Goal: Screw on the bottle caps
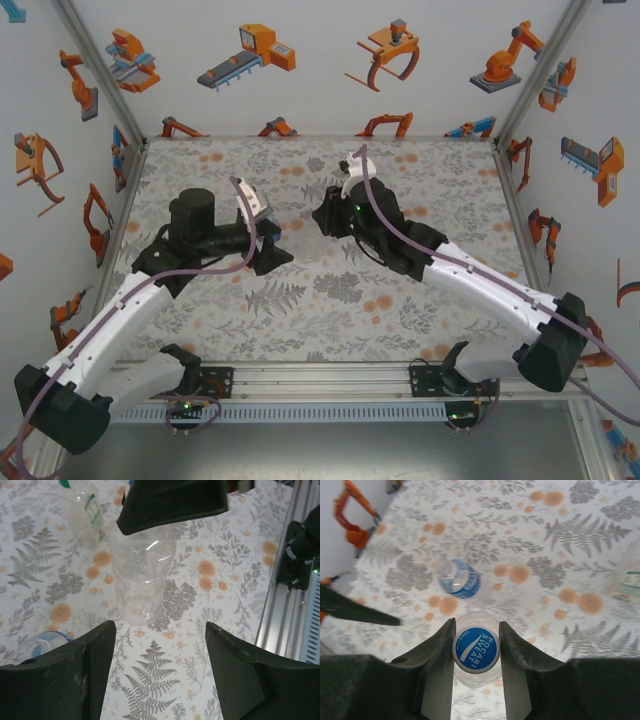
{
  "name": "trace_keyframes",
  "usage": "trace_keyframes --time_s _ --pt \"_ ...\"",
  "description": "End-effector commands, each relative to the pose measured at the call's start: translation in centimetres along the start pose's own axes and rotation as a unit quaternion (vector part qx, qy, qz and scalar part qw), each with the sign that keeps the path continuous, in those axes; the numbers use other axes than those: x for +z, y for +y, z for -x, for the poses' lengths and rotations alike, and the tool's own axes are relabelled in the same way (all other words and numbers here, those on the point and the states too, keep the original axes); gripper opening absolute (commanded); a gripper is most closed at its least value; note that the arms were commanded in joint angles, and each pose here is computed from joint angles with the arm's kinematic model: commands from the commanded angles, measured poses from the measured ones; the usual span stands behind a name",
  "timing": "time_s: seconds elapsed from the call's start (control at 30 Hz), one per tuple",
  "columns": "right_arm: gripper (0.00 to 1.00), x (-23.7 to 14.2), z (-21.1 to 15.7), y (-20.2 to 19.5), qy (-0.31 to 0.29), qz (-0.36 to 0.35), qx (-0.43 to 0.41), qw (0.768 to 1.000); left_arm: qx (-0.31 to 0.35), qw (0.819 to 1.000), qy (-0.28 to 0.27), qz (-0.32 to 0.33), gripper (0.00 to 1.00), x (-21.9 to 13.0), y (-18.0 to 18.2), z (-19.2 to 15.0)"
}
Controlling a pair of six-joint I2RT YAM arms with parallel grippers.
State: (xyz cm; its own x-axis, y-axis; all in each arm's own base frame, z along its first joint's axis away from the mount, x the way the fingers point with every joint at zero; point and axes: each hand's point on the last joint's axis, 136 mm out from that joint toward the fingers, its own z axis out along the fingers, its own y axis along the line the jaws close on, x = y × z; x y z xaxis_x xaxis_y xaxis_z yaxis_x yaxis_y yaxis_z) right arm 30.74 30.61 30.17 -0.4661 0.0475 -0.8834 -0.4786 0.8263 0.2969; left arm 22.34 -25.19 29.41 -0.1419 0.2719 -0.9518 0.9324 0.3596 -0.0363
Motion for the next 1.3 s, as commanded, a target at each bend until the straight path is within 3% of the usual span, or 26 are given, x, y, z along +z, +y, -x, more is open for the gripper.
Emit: trace_keyframes --time_s 0.0,0.23,0.67,0.9,1.27 --pt "0.13 1.2 2.0 -0.9 -0.035 -0.017 -0.064 0.997 0.003 0.999 -0.035 0.037 0.69 -0.9 1.2 1.3" --pt "0.12 6.2 2.7 -4.0 -0.057 -0.051 -0.117 0.99 0.006 0.998 -0.019 0.065 0.68 -1.0 2.2 0.6" --pt "0.1 14.3 2.9 -8.8 -0.054 -0.08 -0.124 0.988 0.009 0.998 -0.006 0.064 0.66 -0.6 2.4 -0.1" --pt "0.12 16.1 1.9 -9.7 -0.037 -0.083 -0.116 0.989 0.01 0.998 -0.002 0.062 0.66 -0.6 2.4 -0.1" --pt "0.25 17.1 -1.1 -11.0 -0.003 -0.098 -0.116 0.988 0.01 0.998 0.001 0.059 0.66 -0.5 2.4 -0.2"
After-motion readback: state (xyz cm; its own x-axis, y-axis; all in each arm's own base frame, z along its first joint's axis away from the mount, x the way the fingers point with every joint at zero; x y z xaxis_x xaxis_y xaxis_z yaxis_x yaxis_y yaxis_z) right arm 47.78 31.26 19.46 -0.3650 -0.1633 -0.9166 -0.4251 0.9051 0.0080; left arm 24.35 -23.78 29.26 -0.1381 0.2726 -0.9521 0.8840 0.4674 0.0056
